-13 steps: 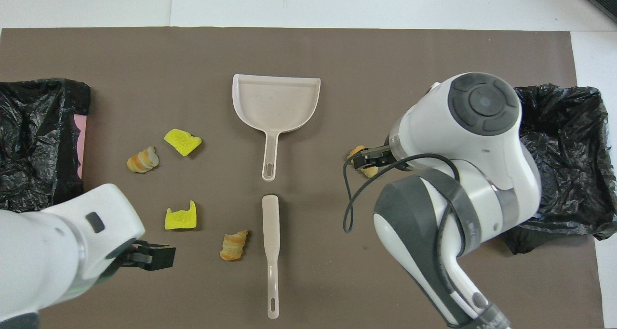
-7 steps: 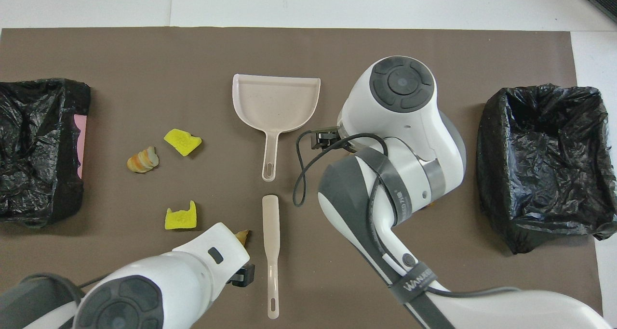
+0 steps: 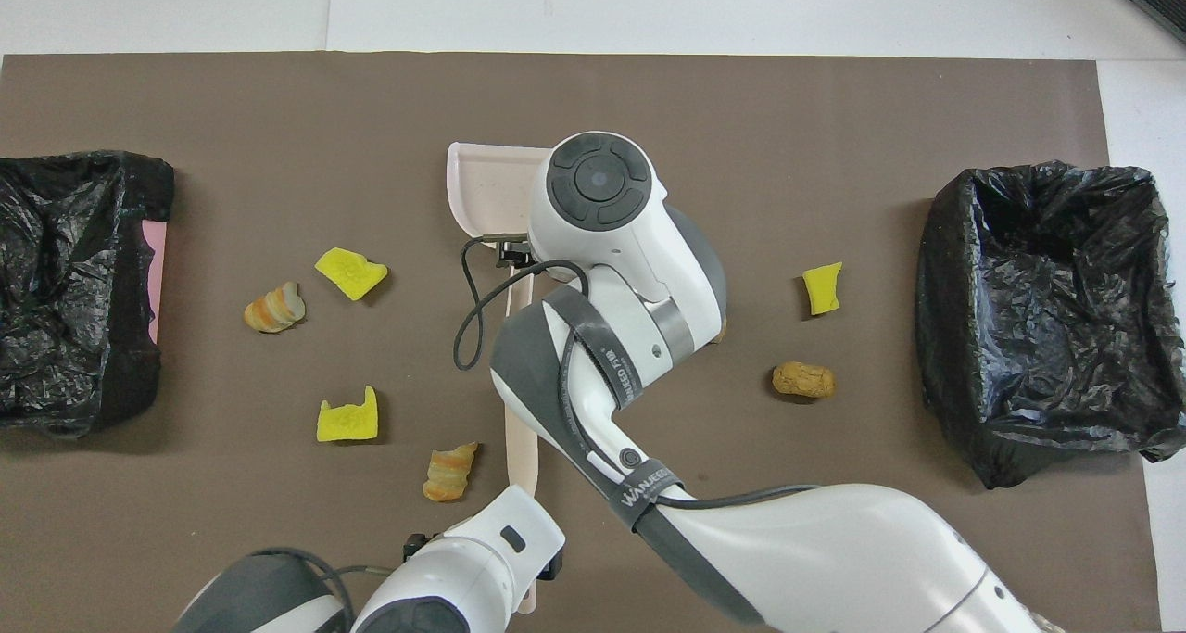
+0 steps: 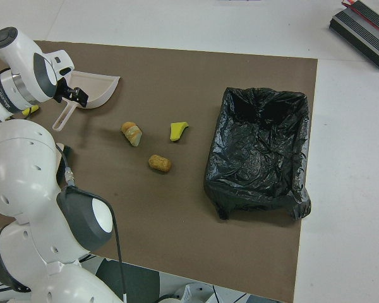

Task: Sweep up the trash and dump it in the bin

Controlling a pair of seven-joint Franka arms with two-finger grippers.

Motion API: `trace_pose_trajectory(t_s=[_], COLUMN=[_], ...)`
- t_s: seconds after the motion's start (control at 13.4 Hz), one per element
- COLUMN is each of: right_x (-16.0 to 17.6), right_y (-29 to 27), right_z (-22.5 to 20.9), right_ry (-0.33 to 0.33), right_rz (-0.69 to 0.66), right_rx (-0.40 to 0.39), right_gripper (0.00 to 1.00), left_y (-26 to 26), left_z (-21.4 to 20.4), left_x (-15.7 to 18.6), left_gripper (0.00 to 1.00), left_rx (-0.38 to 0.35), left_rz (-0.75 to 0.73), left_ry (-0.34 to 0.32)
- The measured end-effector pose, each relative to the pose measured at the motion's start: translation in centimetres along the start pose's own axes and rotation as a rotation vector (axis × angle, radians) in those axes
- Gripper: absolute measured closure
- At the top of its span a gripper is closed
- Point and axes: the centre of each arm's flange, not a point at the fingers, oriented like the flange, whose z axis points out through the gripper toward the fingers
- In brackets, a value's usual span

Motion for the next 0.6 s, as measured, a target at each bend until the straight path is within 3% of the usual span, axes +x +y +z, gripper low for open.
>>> trace_pose_trajectory(t_s=[0.22,0.45,0.6], right_x=[-1.3,-2.5,-2.7], right_y=[-2.4,-3.7,-4.0], right_z=[3.3,4.9,4.7], right_ry=[-0.007,-0.012,-0.009], right_rz=[-0.001,-0.037,-0.044], right_rx=[-0.007,-0.033,-0.037], right_gripper=[0.0,0.0,0.07], left_y=[1.8,1.9,1.8], left_z=[4.8,6.3,6.2], left_x=[0.1,0.0,-0.1], left_gripper=[0.0,0.01,0.13], left_rx=[0.019,0.044,0.051], left_rz=[-0.015,-0.02,-0.022], left_ry=[-0.035,-0.064,-0.071])
